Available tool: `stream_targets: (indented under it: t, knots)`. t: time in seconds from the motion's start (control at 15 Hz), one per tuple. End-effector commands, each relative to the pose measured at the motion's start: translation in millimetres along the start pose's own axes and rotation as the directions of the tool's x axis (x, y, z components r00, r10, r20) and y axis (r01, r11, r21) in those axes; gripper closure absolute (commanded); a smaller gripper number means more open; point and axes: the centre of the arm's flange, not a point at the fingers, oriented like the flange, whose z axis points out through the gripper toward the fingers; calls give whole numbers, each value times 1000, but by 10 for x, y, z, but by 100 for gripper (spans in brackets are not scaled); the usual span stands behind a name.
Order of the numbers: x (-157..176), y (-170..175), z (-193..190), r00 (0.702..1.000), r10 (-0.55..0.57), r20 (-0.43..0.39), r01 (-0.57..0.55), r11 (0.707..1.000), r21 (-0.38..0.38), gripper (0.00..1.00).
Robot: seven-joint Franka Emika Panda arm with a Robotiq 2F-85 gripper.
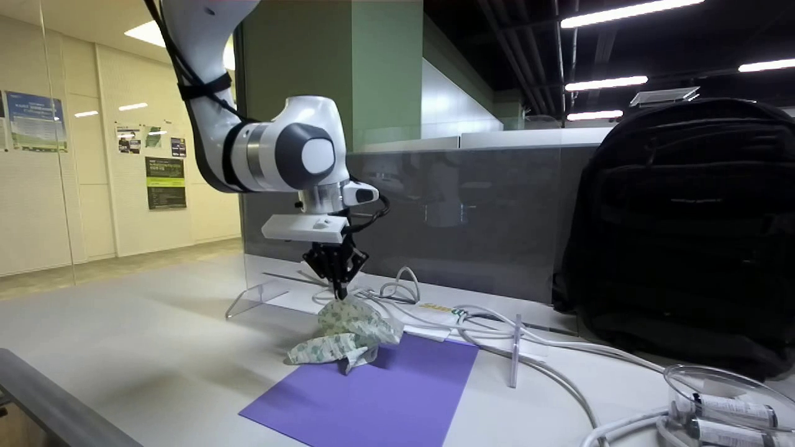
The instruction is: Hang the cloth on the glass barrier
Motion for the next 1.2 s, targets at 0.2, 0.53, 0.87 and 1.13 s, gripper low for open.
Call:
stream_targets:
  t: [0.2, 0.53, 0.87, 1.13]
  knots:
    - [163, -146, -1218, 984, 80, 162, -79, 997, -15, 99]
    - [390, -329, -2302, 984, 29, 178, -29, 1000, -2, 99]
    - [364, -281, -2901, 991, -6, 131, 3, 1000, 27, 99]
    - [374, -312, -2886, 992, -8, 122, 7, 1000, 13, 99]
